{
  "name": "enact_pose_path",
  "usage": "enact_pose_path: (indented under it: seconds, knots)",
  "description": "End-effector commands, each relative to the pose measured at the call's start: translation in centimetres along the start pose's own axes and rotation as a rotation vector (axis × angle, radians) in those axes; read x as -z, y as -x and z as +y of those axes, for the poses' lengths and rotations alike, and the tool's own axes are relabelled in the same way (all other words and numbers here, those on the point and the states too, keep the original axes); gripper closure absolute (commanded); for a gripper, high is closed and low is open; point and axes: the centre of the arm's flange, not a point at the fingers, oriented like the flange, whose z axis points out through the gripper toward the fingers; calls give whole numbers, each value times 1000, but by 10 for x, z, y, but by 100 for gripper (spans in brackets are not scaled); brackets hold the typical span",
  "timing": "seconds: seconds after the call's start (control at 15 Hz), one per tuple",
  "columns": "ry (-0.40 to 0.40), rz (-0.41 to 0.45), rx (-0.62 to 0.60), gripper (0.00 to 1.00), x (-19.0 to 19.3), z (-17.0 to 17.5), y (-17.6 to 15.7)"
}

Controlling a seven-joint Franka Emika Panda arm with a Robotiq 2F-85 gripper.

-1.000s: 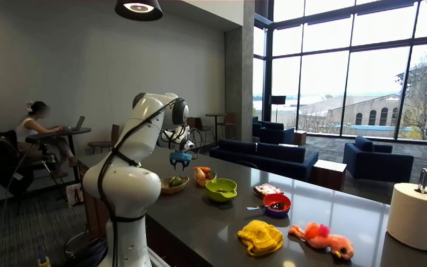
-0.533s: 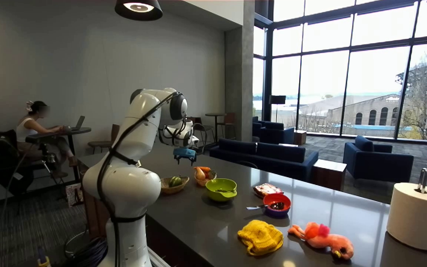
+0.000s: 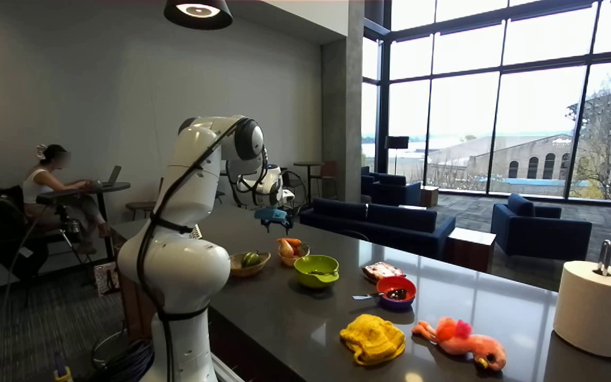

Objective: Take the green pepper out of the weaved basket and put it into the weaved basket right next to it

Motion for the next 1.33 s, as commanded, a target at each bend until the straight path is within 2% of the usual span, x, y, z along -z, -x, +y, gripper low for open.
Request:
enact_pose_path:
  seconds: [0.0, 0.33, 0.8, 1.07, 1.27]
  knots:
    - [74, 9, -75, 0, 25, 18, 27]
    - [163, 7, -194, 0, 44, 56, 49]
    - [292, 31, -427, 0, 68, 108, 85]
    - [294, 5, -523, 0, 85, 119, 106]
    - [272, -21, -532, 0, 97, 124, 124]
